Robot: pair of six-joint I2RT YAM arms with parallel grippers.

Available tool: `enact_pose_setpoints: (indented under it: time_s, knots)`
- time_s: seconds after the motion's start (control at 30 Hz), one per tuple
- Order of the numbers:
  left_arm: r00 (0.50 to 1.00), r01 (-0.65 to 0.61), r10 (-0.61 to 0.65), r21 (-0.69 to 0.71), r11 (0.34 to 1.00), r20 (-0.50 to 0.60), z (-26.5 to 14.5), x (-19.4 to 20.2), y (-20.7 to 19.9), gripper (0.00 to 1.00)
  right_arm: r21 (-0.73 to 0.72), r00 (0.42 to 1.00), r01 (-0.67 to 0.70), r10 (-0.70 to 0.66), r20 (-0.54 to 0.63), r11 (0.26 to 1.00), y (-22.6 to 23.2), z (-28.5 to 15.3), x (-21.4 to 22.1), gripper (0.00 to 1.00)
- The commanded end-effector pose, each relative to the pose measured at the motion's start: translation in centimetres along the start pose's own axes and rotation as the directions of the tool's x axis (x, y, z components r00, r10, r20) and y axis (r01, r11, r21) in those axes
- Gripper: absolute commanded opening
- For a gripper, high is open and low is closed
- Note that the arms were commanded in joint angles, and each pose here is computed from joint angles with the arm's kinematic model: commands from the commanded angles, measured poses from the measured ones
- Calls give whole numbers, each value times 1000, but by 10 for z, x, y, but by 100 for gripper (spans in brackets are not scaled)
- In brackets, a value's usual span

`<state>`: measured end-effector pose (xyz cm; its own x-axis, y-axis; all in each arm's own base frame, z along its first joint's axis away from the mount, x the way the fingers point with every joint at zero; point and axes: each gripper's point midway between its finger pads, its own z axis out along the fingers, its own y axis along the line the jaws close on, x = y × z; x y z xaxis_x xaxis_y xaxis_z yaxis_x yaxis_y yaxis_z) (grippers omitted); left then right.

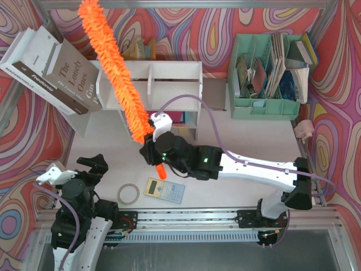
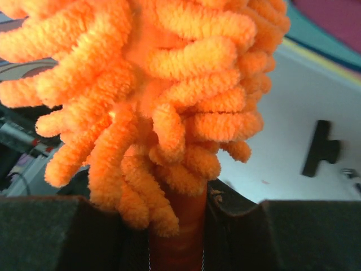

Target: Dust the bookshelf with a duster

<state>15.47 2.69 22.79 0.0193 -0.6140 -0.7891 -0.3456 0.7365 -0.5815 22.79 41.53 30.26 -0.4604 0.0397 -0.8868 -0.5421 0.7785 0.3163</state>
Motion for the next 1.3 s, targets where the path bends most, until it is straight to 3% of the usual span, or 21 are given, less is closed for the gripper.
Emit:
enact_pose_setpoints:
  time_s: [0.0, 0.6, 0.93, 1.27]
  knots:
    - [1000, -6, 6, 3, 1000, 16, -3, -4, 1, 99, -88, 990, -126, 131, 53, 988, 33, 13, -2, 0]
    - [1000, -4, 4, -7, 1000, 20, -1, -4, 3, 98, -257, 989, -69, 33, -143, 964, 87, 53, 73, 0]
    - [1000, -6, 6, -2, 1000, 16, -1, -2, 2, 99, -308, 999, -24, 15, -30, 951, 99, 30, 51, 0]
    - [1000, -6, 6, 0, 1000, 13, -1, -2, 2, 98, -200, 991, -66, 41, -126, 978, 77, 48, 82, 0]
